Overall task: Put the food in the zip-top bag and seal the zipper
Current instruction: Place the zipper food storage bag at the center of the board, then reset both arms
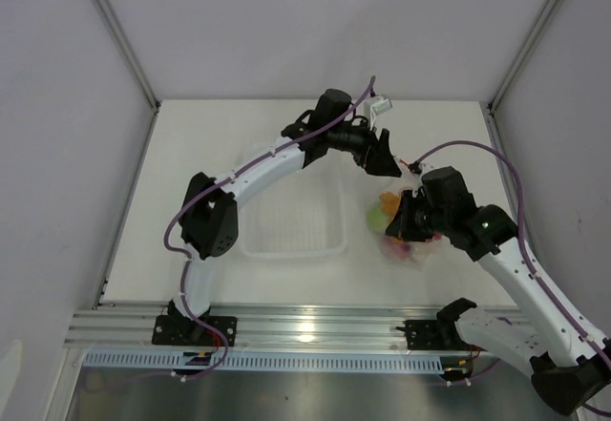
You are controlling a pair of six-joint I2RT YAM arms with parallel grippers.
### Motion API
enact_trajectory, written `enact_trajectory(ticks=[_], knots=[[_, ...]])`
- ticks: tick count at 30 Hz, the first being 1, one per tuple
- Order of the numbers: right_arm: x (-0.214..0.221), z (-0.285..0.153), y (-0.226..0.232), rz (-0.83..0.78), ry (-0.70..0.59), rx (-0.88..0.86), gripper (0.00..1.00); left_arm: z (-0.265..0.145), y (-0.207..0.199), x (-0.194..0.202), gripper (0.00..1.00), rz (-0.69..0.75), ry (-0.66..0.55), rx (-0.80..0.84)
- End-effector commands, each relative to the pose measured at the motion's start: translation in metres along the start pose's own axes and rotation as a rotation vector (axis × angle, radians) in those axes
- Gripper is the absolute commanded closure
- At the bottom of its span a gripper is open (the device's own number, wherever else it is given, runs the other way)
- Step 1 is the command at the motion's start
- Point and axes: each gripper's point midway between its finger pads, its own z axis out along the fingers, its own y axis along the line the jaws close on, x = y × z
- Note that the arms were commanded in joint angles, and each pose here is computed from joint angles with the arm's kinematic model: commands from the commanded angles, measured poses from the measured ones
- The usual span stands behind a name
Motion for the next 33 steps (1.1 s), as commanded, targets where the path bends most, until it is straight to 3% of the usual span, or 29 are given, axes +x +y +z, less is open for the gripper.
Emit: enact_trajectory(ticks=[1, 2, 4, 6, 7, 8, 9, 12, 17, 20, 21, 23, 24, 25, 31, 33], knots=[[-0.014, 0.012, -0.012, 0.085, -0.016, 0.024, 1.00, -0.009, -0.008, -0.008, 0.01, 0.003, -0.052, -0.032], [-0.014, 0.016, -0.019, 0.101, -0.014, 0.043, 1.00, -0.021, -0.023, -0.031, 0.01, 0.078, -0.125, -0.042], [-0.024, 0.020, -0.033, 0.140, -0.051, 0.083, 0.99, -0.031, -0.024, -0.023, 0.01, 0.094, -0.136, -0.082], [-0.029, 0.023, -0.045, 0.174, -0.070, 0.124, 0.98, -0.063, -0.047, -0.058, 0.01, 0.207, -0.261, -0.157], [-0.037, 0.023, -0.053, 0.198, -0.097, 0.137, 0.98, -0.067, -0.037, -0.036, 0.01, 0.188, -0.245, -0.205], [-0.035, 0.028, -0.059, 0.213, -0.095, 0.137, 0.98, -0.095, -0.065, -0.062, 0.01, 0.261, -0.344, -0.221], [-0.037, 0.030, -0.064, 0.229, -0.099, 0.141, 0.98, -0.104, -0.055, -0.053, 0.00, 0.259, -0.373, -0.294], [-0.042, 0.044, -0.097, 0.309, -0.095, 0.199, 0.92, -0.141, -0.088, -0.063, 0.01, 0.323, -0.474, -0.329], [-0.049, 0.058, -0.143, 0.398, -0.085, 0.260, 0.82, -0.169, -0.115, -0.044, 0.01, 0.222, -0.487, -0.344], [-0.063, 0.052, -0.140, 0.326, -0.124, 0.282, 0.69, -0.186, -0.122, -0.019, 0.01, 0.111, -0.525, -0.364], [-0.066, 0.049, -0.134, 0.306, -0.144, 0.271, 0.58, -0.193, -0.121, 0.004, 0.01, 0.077, -0.530, -0.375], [-0.075, 0.038, -0.117, 0.254, -0.207, 0.266, 0.44, -0.201, -0.123, 0.020, 0.01, 0.026, -0.579, -0.369], [-0.074, 0.034, -0.117, 0.245, -0.221, 0.288, 0.16, -0.212, -0.135, 0.027, 0.00, 0.029, -0.615, -0.351], [-0.074, 0.030, -0.111, 0.237, -0.227, 0.282, 0.01, -0.218, -0.138, 0.031, 0.01, 0.009, -0.633, -0.354], [-0.042, 0.024, -0.071, 0.237, -0.216, 0.210, 0.00, -0.248, -0.151, 0.080, 0.00, -0.025, -0.675, -0.352], [-0.029, 0.025, -0.061, 0.235, -0.207, 0.218, 0.01, -0.246, -0.140, 0.108, 0.01, -0.075, -0.637, -0.381]])
